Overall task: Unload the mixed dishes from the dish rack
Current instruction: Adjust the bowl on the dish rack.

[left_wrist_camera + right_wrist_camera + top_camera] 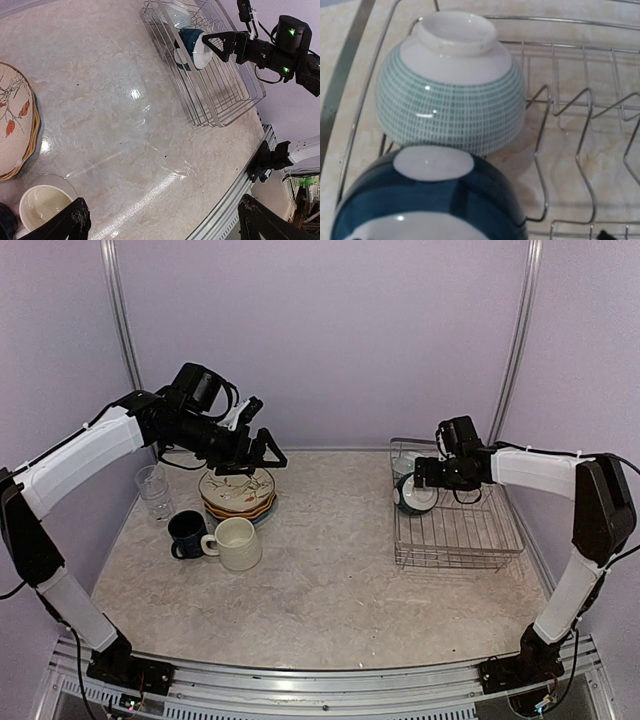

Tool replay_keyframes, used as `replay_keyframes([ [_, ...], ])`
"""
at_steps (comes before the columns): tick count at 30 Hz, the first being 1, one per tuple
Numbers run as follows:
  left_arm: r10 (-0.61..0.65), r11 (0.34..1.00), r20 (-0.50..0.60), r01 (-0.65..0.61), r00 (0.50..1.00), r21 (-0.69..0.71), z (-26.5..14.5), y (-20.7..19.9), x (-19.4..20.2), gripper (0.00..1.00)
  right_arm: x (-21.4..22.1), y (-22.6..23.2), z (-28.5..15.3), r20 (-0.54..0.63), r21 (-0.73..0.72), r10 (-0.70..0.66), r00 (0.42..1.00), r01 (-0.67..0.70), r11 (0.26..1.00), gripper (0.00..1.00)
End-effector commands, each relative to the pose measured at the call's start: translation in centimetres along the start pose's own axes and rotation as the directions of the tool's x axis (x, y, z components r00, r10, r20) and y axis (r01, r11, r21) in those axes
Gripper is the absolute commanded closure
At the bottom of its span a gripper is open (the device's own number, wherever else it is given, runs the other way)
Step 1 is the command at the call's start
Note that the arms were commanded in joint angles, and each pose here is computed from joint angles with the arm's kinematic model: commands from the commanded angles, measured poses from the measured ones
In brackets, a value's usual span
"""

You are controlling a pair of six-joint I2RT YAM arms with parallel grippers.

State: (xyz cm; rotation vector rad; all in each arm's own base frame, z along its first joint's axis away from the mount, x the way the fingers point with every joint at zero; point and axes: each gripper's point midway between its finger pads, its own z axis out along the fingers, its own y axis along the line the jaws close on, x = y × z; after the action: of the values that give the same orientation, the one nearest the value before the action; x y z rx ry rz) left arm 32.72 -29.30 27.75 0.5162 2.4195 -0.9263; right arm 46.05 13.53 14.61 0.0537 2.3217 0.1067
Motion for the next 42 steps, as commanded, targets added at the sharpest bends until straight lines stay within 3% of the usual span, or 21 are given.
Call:
replay_keyframes([
  [1,0.016,1.000,-0.007,-0.016,1.000,-0.002,0.1,-0.2,0.2,0.01,3.9,-3.3,0.9,-0.099,0.113,-0.004,0.995,0.015,0.993,0.01],
  [7,0.019,1.000,-0.006,-0.019,1.000,0.007,0.0,-0.5,0.2,0.01,6.5,-2.6,-0.3,-0.140,0.030,0.000,0.990,0.004,1.000,0.01],
  [17,0.034,0.999,-0.020,-0.033,0.999,0.019,0.4,-1.3,0.6,0.01,9.2,-7.8,-2.3,-0.155,0.218,0.043,0.987,-0.008,0.976,0.00],
  [28,0.049,0.999,-0.034,-0.048,0.998,0.023,0.7,-1.8,1.1,0.01,8.2,-12.6,-3.1,-0.089,0.326,0.118,0.989,-0.083,0.942,0.00],
  [32,0.050,0.998,-0.038,-0.048,0.998,0.034,0.8,-2.0,1.1,0.01,8.0,-12.6,-4.7,-0.080,0.317,0.114,0.990,-0.083,0.945,0.00],
  [42,0.048,0.998,-0.050,-0.046,0.998,0.042,1.1,-2.2,1.4,0.01,6.2,-9.8,-9.1,-0.036,0.132,0.106,0.994,-0.100,0.986,0.00],
])
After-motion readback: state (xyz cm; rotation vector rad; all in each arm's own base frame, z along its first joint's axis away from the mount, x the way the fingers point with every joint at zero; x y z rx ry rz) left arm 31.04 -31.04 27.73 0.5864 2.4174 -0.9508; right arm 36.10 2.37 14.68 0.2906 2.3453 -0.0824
